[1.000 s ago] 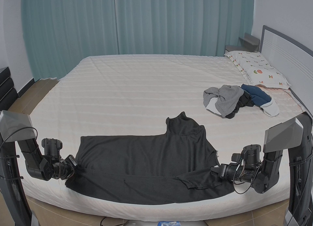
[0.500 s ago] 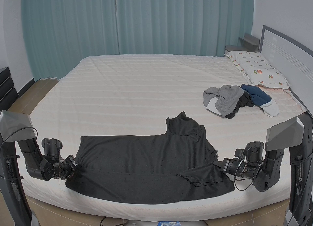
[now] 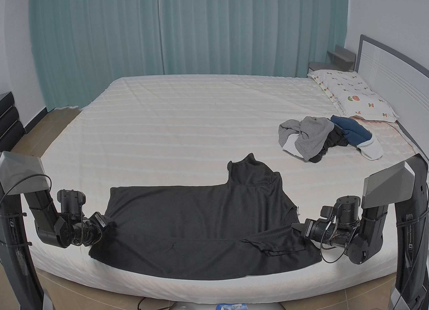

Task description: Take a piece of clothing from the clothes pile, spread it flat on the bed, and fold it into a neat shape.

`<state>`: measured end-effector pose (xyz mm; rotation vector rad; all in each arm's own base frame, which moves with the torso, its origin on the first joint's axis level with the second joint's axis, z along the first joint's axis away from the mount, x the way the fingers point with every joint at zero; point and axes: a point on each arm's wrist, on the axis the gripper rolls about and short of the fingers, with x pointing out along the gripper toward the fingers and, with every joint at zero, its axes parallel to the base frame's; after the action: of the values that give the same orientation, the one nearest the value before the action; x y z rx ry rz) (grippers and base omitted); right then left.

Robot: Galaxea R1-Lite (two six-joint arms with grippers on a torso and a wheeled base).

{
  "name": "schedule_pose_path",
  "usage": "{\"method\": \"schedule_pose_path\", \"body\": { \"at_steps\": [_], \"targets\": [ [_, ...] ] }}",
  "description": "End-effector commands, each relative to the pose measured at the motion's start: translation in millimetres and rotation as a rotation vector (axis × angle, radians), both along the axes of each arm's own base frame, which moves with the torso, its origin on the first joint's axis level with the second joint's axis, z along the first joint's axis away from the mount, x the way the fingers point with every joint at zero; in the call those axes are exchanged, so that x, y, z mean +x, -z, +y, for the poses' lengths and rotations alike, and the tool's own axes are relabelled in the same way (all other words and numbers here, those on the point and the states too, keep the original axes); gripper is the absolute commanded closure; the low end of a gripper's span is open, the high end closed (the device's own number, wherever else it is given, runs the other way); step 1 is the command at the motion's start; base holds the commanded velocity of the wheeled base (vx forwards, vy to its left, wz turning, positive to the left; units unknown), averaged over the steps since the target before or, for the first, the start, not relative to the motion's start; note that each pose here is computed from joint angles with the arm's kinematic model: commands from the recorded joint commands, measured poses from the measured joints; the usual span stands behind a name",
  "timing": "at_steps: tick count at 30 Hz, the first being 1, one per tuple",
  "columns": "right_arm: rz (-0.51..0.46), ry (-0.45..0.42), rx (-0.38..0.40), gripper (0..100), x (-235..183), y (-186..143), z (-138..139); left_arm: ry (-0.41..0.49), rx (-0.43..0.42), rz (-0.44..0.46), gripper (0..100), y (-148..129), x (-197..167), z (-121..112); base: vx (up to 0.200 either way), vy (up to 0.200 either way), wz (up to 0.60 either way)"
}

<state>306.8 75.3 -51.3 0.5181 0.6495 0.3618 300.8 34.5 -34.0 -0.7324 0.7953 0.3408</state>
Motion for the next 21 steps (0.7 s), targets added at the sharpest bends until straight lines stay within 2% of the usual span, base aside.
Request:
{"method": "schedule_pose_path", "body": {
  "at_steps": [1, 7, 13, 21],
  "targets": [
    [0.009, -0.002, -0.002, 0, -0.2, 4.3, 0.5, -0.003, 0.0, 0.003, 0, 0.5, 0.1, 0.6, 0.0, 0.0, 0.0],
    [-0.003, -0.001, 0.007, 0, -1.0, 0.5, -0.2, -0.004, 0.0, 0.009, 0, -0.7, -3.3, 0.3, 0.0, 0.0, 0.0],
    [-0.018, 0.013, 0.015, 0, 0.1, -3.6, -3.4, -0.034, 0.007, -0.079, 0, -28.6, -3.4, 5.5, 0.0, 0.0, 0.0],
    [-0.018, 0.076, 0.121, 0, 4.1, -21.1, -5.5, -0.049, 0.007, -0.102, 0, -36.4, -5.8, 9.7, 0.0, 0.0, 0.0]
  ]
}}
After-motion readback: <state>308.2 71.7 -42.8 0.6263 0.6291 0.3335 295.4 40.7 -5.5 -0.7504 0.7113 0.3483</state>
